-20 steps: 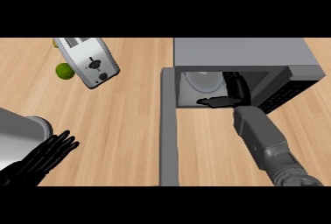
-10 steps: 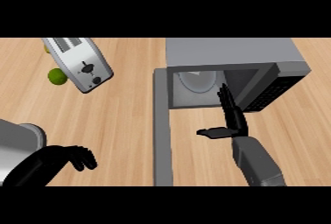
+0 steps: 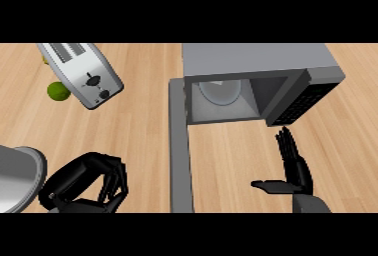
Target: Pick up the milk, place it into the microwave and close the microwave
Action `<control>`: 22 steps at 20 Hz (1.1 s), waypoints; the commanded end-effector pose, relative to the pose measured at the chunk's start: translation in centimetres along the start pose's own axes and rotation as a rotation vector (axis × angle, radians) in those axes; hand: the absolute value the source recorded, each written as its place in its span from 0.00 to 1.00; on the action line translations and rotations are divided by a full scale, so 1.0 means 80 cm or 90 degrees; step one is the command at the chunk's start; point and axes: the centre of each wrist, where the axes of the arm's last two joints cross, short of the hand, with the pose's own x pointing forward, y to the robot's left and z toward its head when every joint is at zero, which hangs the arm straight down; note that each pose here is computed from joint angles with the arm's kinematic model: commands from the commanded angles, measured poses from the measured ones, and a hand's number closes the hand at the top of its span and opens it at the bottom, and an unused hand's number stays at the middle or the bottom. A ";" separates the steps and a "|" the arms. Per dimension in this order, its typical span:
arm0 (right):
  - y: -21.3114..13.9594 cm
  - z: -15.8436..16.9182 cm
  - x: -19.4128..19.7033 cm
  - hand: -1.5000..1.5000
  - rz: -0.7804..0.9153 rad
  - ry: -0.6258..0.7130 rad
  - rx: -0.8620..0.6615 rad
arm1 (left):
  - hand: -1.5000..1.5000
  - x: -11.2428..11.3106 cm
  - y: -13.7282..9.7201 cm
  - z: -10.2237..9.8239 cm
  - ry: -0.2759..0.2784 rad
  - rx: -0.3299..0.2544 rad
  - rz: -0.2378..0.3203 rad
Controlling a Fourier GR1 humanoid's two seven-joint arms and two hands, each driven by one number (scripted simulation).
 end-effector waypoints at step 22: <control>-0.078 0.150 0.179 0.00 -0.090 -0.147 0.105 | 1.00 -0.086 -0.205 -0.142 0.019 -0.153 -0.067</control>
